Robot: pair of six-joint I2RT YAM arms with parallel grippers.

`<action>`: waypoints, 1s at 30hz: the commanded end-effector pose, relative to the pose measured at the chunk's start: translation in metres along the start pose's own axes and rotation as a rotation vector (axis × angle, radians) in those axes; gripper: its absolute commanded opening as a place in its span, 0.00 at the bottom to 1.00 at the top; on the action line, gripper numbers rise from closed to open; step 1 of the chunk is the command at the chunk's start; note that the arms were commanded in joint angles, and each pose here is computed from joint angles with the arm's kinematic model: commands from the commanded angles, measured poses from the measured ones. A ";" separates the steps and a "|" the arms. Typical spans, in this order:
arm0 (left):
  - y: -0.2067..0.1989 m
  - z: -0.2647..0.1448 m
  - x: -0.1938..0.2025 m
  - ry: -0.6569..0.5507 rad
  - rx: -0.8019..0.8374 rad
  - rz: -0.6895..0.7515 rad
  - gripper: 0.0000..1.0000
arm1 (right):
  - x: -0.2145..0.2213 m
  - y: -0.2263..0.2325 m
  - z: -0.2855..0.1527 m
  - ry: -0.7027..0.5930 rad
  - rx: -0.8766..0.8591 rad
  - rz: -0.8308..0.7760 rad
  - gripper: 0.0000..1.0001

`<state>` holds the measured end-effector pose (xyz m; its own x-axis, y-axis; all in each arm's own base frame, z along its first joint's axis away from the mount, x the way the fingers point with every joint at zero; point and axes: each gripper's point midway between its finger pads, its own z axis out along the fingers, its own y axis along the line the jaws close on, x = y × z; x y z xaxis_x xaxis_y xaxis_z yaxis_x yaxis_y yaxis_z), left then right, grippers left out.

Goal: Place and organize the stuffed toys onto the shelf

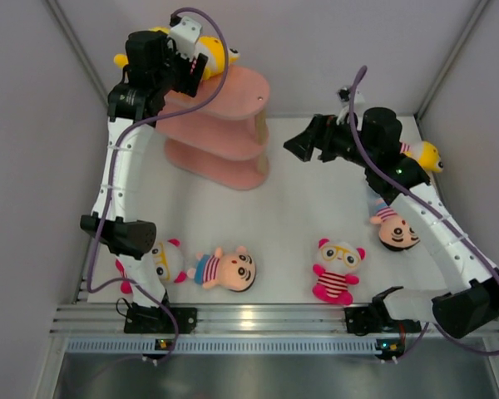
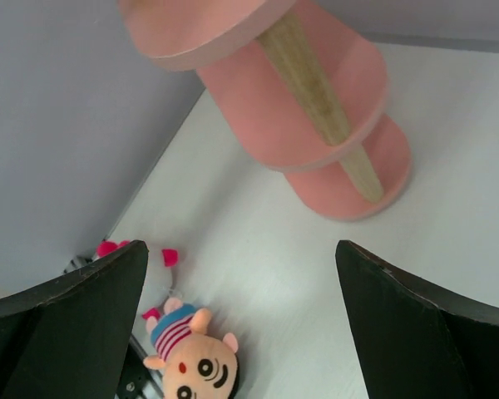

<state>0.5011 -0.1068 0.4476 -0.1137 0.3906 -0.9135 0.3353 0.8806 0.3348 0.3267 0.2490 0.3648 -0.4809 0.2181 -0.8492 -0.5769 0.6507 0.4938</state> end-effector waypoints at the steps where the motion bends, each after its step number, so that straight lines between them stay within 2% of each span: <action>1: 0.012 -0.036 -0.043 -0.126 -0.039 -0.015 0.75 | -0.022 -0.028 -0.040 -0.097 0.140 -0.033 0.95; 4: 0.016 -0.048 -0.052 -0.154 -0.051 -0.021 0.82 | -0.024 -0.083 -0.065 -0.124 0.342 -0.022 0.99; 8: 0.012 -0.071 -0.070 -0.210 -0.028 -0.026 0.92 | -0.029 -0.185 -0.105 -0.172 0.660 0.029 0.99; 10: 0.012 -0.087 -0.079 -0.240 -0.024 -0.035 0.93 | -0.029 -0.234 -0.114 -0.173 0.757 0.079 0.99; 12: 0.009 -0.104 -0.082 -0.256 -0.014 -0.042 0.93 | -0.046 -0.282 -0.140 -0.239 0.865 0.153 0.99; 13: 0.008 -0.109 -0.082 -0.258 -0.012 -0.042 0.93 | -0.037 -0.314 -0.141 -0.213 0.905 0.214 0.99; 14: 0.007 -0.116 -0.082 -0.261 -0.008 -0.037 0.93 | -0.051 -0.338 -0.164 -0.261 0.957 0.248 0.99; 15: 0.005 -0.127 -0.079 -0.258 -0.008 -0.034 0.93 | -0.040 -0.367 -0.165 -0.239 0.989 0.304 0.97; 17: 0.000 -0.130 -0.064 -0.225 0.004 -0.021 0.94 | -0.049 -0.400 -0.189 -0.268 1.068 0.334 0.95; 18: -0.001 -0.146 -0.065 -0.239 0.001 -0.011 0.94 | -0.035 -0.424 -0.193 -0.236 1.121 0.372 0.95; 22: -0.008 -0.165 -0.046 -0.212 0.007 0.016 0.94 | -0.042 -0.468 -0.206 -0.250 1.204 0.350 0.95; 26: -0.013 -0.179 -0.028 -0.148 0.016 0.023 0.94 | -0.043 -0.503 -0.210 -0.211 1.284 0.300 0.94; 27: -0.017 -0.183 -0.021 -0.119 0.031 0.023 0.94 | -0.032 -0.518 -0.209 -0.181 1.309 0.307 0.95; 29: -0.022 -0.187 -0.016 -0.100 0.056 0.019 0.94 | -0.037 -0.528 -0.199 -0.166 1.272 0.278 0.95; 30: -0.025 -0.189 -0.009 -0.074 0.070 0.016 0.94 | -0.021 -0.541 -0.191 -0.128 1.260 0.301 0.95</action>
<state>0.3297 -0.0826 0.5052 0.0115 0.3607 -0.9326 0.3669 0.8661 0.3395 0.5020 -0.2353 0.1516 -0.3695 0.5523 -0.7473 0.6149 0.7483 0.2490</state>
